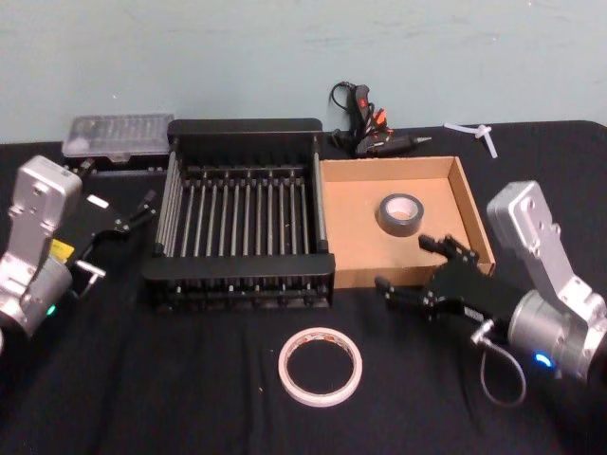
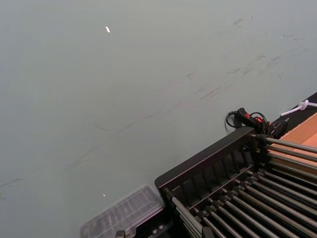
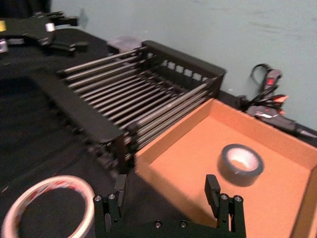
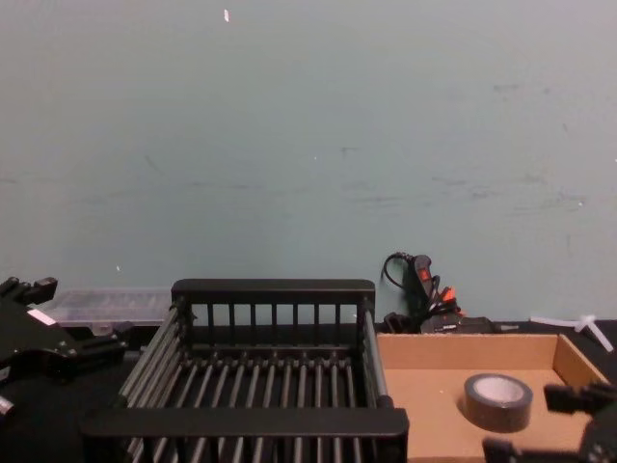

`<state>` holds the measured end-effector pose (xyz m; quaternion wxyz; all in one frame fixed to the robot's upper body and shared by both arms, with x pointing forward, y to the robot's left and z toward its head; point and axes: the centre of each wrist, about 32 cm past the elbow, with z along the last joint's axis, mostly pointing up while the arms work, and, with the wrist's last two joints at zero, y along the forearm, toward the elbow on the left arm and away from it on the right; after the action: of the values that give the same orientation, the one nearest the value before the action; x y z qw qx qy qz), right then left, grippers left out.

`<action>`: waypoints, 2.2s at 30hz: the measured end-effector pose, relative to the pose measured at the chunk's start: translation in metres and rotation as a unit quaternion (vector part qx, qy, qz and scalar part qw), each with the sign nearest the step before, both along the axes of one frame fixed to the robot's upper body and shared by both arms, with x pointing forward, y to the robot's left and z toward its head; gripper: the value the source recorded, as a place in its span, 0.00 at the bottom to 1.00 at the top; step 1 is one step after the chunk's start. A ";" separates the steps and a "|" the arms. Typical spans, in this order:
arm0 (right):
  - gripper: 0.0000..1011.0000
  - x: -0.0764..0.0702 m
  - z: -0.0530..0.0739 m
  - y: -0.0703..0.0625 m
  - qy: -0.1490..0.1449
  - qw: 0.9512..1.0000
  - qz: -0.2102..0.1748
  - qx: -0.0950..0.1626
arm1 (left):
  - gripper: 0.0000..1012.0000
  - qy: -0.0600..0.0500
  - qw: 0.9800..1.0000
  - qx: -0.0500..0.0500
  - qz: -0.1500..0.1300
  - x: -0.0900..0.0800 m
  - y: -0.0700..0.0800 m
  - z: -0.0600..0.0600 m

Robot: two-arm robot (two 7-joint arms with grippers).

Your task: Pick up the white tape and place it into the black box , Pick up the silver tape and place it into the brown box.

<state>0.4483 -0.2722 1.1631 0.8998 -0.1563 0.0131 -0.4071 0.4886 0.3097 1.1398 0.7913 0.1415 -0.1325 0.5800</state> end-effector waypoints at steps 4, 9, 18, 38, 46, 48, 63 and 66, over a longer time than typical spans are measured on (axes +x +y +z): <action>0.99 -0.010 -0.005 -0.001 0.003 1.000 0.018 -0.001 | 0.99 0.000 1.000 0.000 0.000 0.000 0.000 0.000; 0.99 -0.021 -0.011 0.002 0.013 0.999 0.038 -0.002 | 0.99 0.000 1.000 0.000 0.000 0.000 0.000 0.000; 0.99 -0.027 -0.021 0.016 0.039 0.998 0.058 -0.008 | 0.99 0.000 1.000 0.000 0.000 0.000 0.000 0.000; 0.99 -0.016 -0.034 0.043 0.065 0.996 0.060 -0.020 | 0.99 0.000 1.000 0.000 0.000 0.000 0.000 0.000; 0.99 -0.011 -0.036 0.048 0.065 0.996 0.064 -0.021 | 0.99 0.000 1.000 0.000 0.000 0.000 0.000 0.000; 0.99 -0.010 -0.036 0.050 0.065 0.995 0.066 -0.021 | 0.99 0.000 1.000 0.000 0.000 0.000 0.000 0.000; 0.99 -0.008 -0.040 0.056 0.066 0.995 0.073 -0.029 | 0.99 0.000 1.000 0.000 0.000 0.000 0.000 0.000; 0.99 -0.008 -0.041 0.056 0.065 0.995 0.073 -0.031 | 0.99 0.000 1.000 0.000 0.000 0.000 0.000 0.000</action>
<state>0.4402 -0.2160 1.1220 0.9192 -0.2104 0.0475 -0.3294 0.4886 0.3097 1.1398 0.7913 0.1415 -0.1325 0.5799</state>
